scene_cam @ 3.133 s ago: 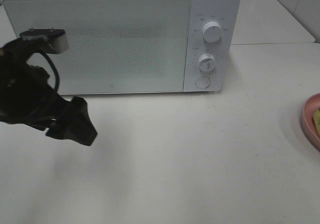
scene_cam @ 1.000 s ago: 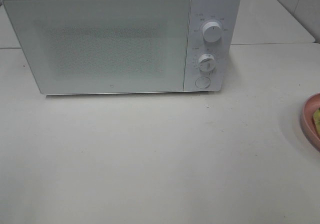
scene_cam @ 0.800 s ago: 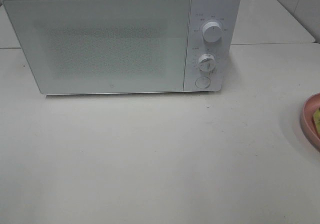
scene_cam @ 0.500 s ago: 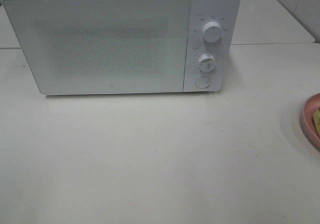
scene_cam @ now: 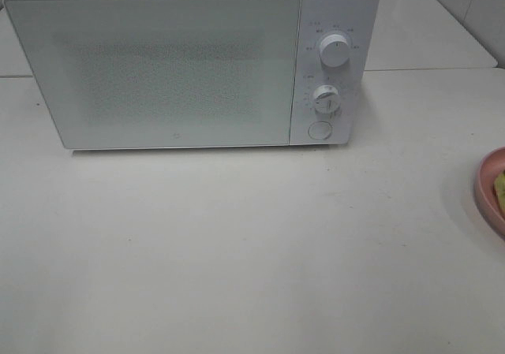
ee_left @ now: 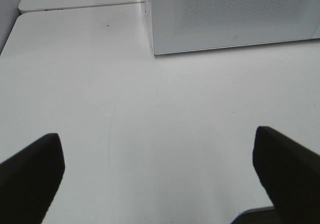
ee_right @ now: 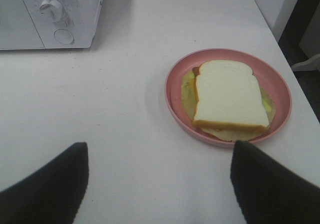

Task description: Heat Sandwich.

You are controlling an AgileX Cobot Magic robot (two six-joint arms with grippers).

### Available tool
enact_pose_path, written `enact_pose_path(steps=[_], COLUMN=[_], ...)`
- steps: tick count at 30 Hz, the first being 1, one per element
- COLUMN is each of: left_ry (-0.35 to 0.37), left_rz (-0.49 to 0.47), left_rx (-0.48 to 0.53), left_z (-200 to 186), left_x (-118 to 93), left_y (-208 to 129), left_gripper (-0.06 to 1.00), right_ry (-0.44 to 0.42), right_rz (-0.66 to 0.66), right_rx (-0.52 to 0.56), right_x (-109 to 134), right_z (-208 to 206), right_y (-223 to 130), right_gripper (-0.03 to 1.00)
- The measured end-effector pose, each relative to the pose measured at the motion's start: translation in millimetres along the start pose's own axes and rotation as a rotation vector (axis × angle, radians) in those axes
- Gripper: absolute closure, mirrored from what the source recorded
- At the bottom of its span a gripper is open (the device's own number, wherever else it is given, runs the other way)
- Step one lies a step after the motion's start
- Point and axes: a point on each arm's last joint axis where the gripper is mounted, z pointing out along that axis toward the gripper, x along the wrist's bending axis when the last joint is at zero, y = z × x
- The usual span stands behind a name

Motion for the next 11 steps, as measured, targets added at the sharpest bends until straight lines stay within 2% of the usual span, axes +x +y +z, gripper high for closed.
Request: enact_pose_path(steps=[11], left_ry=[0.000], left_rz=[0.000], left_rx=[0.000], left_z=[0.0], left_x=[0.0], left_y=[0.0], left_gripper=[-0.02], right_ry=[0.000], right_rz=[0.000], right_rx=[0.000], right_x=[0.0], right_z=[0.0], right_y=[0.0], right_gripper=[0.21])
